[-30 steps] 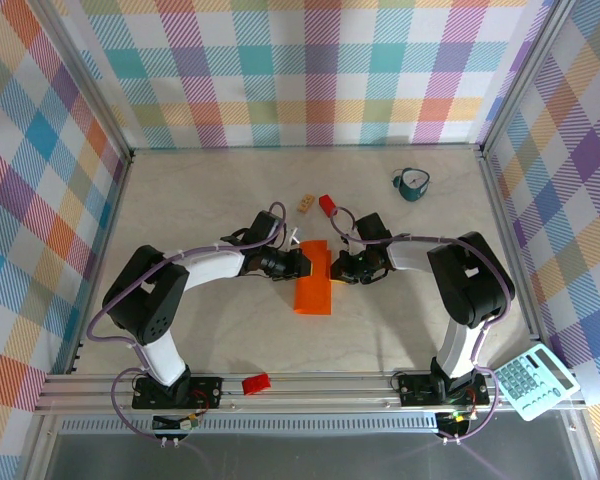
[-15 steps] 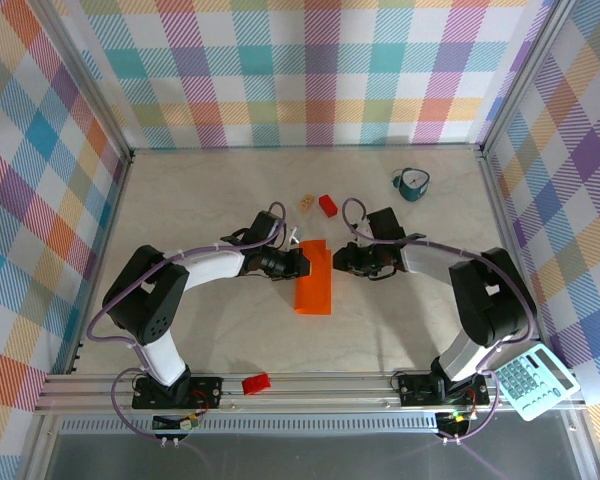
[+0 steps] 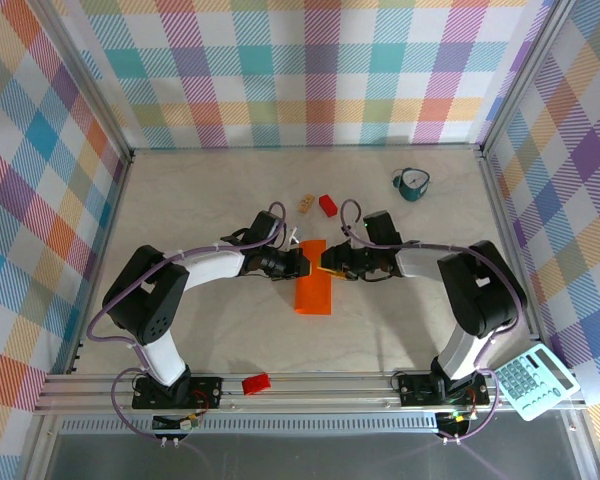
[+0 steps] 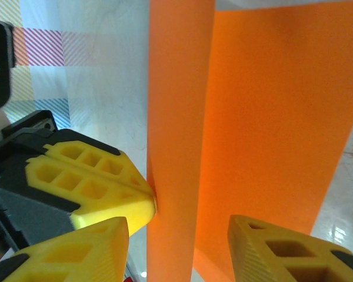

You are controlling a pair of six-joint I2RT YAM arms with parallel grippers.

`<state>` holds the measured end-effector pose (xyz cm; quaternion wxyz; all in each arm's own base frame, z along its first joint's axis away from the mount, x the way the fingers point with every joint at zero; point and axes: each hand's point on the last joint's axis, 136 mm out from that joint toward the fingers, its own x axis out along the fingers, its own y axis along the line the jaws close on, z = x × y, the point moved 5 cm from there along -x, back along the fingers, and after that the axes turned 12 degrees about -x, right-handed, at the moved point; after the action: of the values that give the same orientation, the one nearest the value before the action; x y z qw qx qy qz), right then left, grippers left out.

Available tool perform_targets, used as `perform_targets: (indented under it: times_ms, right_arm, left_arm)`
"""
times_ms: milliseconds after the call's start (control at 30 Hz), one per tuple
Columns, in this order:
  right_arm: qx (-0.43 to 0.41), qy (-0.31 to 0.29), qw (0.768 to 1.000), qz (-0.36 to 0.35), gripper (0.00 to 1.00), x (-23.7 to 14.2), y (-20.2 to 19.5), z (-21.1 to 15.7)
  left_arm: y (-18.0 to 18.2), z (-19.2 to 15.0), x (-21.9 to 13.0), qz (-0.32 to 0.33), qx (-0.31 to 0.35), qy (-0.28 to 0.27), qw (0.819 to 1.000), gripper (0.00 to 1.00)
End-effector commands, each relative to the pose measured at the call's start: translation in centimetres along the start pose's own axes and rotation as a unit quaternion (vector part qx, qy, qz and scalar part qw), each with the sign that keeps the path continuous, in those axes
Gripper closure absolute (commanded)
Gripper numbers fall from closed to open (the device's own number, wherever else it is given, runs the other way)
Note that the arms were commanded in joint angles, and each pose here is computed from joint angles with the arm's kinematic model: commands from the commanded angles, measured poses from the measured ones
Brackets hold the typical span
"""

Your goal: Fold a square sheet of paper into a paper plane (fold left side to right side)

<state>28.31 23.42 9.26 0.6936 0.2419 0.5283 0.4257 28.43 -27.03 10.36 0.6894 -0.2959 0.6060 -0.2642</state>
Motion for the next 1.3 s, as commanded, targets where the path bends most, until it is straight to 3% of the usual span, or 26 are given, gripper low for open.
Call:
perform_targets:
  times_ms: [0, 300, 400, 533, 633, 800, 1267]
  right_arm:
    - [-0.014, -0.002, 0.999, 0.029, 0.57, 0.6, 1.1, 0.8]
    - [0.007, 0.013, 1.000, 0.002, 0.87, 1.3, -0.2, -0.1]
    - [0.015, 0.015, 1.000, -0.019, 0.93, 1.3, -0.9, -0.3]
    - [0.020, 0.023, 0.999, -0.040, 0.94, 1.4, -1.5, -0.4]
    - [0.020, 0.026, 0.998, -0.049, 0.94, 1.5, -1.7, -0.5]
    - [0.018, 0.028, 0.998, -0.056, 0.93, 1.6, -1.9, -0.4]
    - [0.022, 0.038, 0.997, -0.060, 0.91, 1.9, -2.2, -0.6]
  left_arm:
    - [-0.5, -0.1, 0.1, -0.005, 0.013, 0.004, 1.000, 0.93]
    - [-0.7, 0.0, -0.3, -0.001, 0.014, -0.006, 1.000, 0.89]
    - [-1.1, 0.1, -1.0, 0.003, 0.020, -0.018, 1.000, 0.81]
    - [-1.1, 0.4, -2.4, 0.029, 0.033, -0.049, 0.998, 0.69]
    - [-0.4, 0.5, -3.1, 0.063, 0.038, -0.065, 0.995, 0.54]
    - [0.6, 0.3, -2.7, 0.094, 0.040, -0.051, 0.993, 0.42]
    - [1.0, 0.5, 0.2, 0.103, 0.038, -0.023, 0.994, 0.34]
